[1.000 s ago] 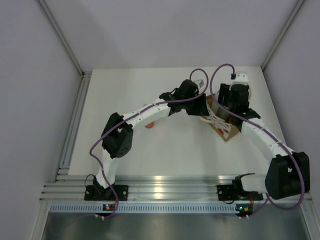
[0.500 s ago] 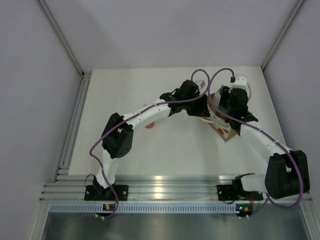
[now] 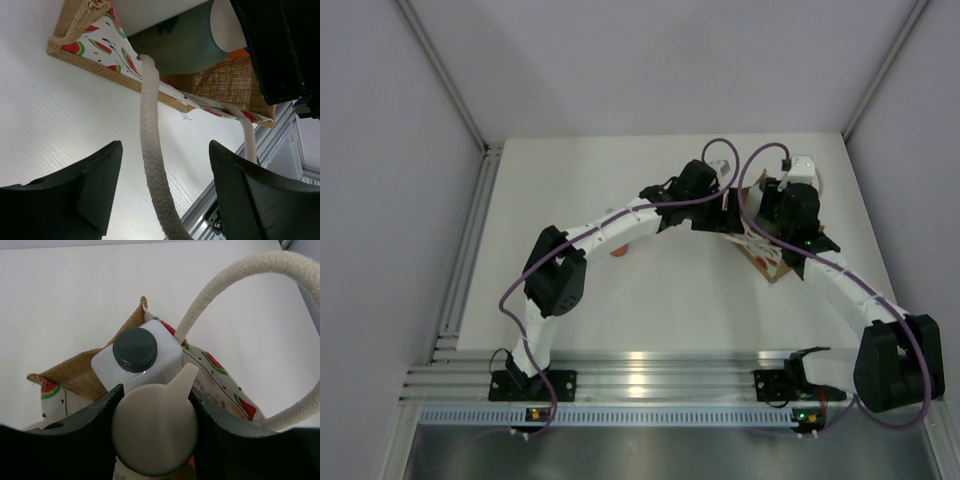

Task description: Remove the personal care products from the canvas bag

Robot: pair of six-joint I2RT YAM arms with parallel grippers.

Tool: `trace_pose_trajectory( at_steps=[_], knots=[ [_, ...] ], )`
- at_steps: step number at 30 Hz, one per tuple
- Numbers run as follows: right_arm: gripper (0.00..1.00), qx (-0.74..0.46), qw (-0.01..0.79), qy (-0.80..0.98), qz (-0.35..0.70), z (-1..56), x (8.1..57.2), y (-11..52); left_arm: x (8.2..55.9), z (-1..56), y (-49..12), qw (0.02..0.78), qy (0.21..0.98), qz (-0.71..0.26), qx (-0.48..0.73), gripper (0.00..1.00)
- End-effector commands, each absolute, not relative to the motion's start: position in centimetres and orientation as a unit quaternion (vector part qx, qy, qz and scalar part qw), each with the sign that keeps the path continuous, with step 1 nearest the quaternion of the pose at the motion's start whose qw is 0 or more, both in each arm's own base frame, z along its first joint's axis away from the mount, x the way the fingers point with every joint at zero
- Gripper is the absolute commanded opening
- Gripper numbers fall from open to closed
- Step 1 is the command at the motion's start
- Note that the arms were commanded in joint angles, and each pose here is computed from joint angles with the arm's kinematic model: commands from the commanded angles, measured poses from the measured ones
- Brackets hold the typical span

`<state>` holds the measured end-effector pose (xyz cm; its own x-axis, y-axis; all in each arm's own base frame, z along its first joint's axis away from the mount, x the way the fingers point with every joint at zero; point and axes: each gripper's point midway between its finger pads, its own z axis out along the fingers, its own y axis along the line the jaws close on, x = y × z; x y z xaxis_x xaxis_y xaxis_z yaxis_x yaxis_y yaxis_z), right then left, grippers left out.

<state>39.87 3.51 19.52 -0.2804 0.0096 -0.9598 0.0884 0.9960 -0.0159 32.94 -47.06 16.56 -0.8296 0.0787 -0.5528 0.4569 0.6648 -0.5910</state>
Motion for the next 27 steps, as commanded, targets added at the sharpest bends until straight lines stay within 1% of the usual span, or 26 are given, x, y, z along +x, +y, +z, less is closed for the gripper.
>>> trace_pose_trajectory(
  at_steps=[1,2,3,6,12,18,19,22,23,25,26,27],
  knots=[
    [0.00,0.044,0.698,0.715,-0.012,29.0,40.4,3.4,33.3,21.1,-47.3,0.298,0.850,-0.405,0.157,0.76],
    [0.00,0.044,0.700,0.713,-0.012,29.5,40.3,3.3,33.4,21.4,-47.2,0.303,0.849,-0.404,0.154,0.78],
    [0.00,0.041,0.698,0.715,-0.012,29.5,40.3,3.4,33.5,21.6,-47.1,0.307,0.848,-0.403,0.154,0.83],
    [0.00,0.039,0.700,0.713,-0.013,30.6,40.3,3.4,33.8,22.7,-46.6,0.324,0.846,-0.398,0.147,0.91],
    [0.00,0.036,0.707,0.707,-0.010,32.4,40.0,3.5,34.7,25.3,-44.8,0.364,0.842,-0.384,0.105,0.98],
    [0.00,0.035,0.712,0.702,-0.007,34.8,39.0,3.3,34.6,28.0,-43.0,0.397,0.832,-0.378,0.083,0.98],
    [0.00,0.035,0.712,0.701,-0.007,35.2,38.9,3.3,34.8,29.2,-42.2,0.415,0.828,-0.371,0.071,0.98],
    [0.00,0.034,0.715,0.698,0.000,37.4,38.4,3.4,34.9,30.3,-40.7,0.438,0.823,-0.357,0.059,0.98],
    [0.00,0.032,0.705,0.708,0.000,37.1,38.1,3.5,34.5,31.7,-39.8,0.452,0.815,-0.358,0.059,0.98],
    [0.00,0.027,0.709,0.705,0.013,38.6,37.8,3.9,34.3,31.5,-38.5,0.463,0.816,-0.342,0.053,0.98],
    [0.00,0.025,0.709,0.705,0.017,39.0,37.6,4.0,33.8,32.9,-37.5,0.476,0.808,-0.343,0.052,0.98],
    [0.00,0.024,0.705,0.709,0.022,39.1,37.5,4.2,33.6,33.2,-36.9,0.481,0.807,-0.339,0.052,0.98]
  ],
)
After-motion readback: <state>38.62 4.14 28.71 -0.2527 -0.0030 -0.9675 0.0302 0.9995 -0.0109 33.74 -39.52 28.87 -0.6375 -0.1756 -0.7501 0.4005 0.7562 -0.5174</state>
